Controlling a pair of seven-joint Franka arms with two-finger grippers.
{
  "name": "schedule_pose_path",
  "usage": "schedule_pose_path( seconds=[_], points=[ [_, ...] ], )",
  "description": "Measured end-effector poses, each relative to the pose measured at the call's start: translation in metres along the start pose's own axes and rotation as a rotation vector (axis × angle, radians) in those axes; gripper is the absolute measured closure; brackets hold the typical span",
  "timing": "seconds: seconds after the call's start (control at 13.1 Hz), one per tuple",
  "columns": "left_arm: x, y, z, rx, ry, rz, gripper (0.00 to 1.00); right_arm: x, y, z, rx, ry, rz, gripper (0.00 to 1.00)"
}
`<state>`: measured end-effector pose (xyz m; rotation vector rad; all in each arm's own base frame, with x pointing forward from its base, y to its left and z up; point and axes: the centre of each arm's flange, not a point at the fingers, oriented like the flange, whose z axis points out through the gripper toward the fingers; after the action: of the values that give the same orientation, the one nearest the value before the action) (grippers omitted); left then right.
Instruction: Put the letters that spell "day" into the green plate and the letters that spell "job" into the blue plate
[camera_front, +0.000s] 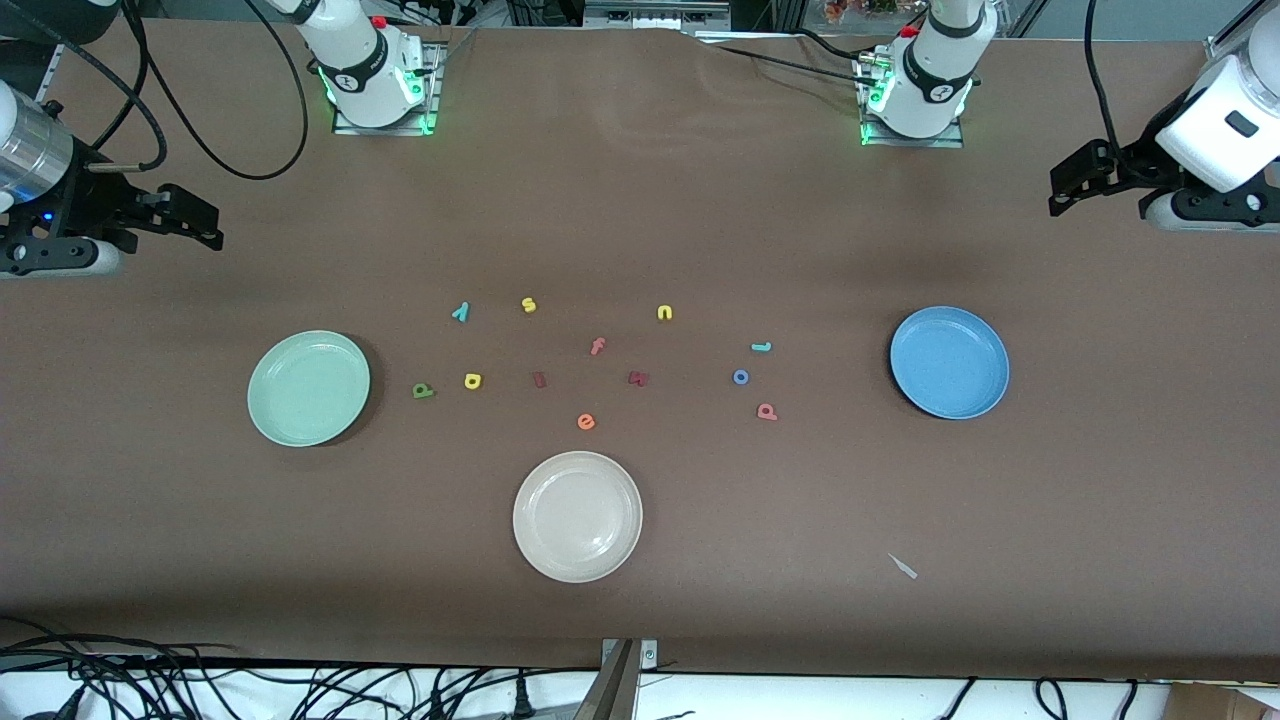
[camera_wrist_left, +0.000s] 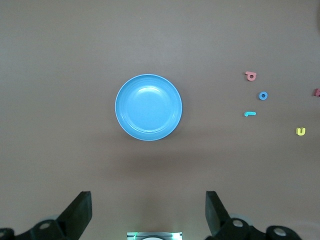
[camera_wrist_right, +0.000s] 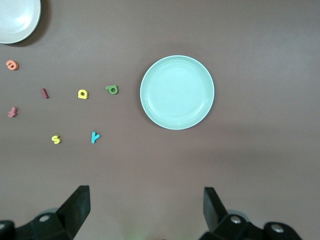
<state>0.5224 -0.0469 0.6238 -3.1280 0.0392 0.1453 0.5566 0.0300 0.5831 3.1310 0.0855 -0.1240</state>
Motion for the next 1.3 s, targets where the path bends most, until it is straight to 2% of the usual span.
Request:
schedule_pose_path(
  seconds=[0.46, 0.76, 1.07, 1.3],
  points=[
    [-0.003, 0.024, -0.004, 0.003, 0.006, 0.037, 0.0, 0.011, -0.002, 0.02, -0.001, -0.033, -0.002, 0.0],
    [-0.003, 0.009, -0.004, -0.003, 0.0, 0.009, 0.0, 0.02, -0.009, 0.043, -0.001, -0.082, -0.018, 0.0],
    [-0.002, 0.008, -0.004, -0.003, -0.001, 0.006, 0.0, 0.016, -0.045, 0.051, -0.008, -0.124, -0.064, 0.0],
    [-0.002, 0.008, -0.004, -0.003, -0.002, 0.007, 0.0, 0.012, -0.066, 0.061, -0.018, -0.145, -0.028, 0.0]
  ],
)
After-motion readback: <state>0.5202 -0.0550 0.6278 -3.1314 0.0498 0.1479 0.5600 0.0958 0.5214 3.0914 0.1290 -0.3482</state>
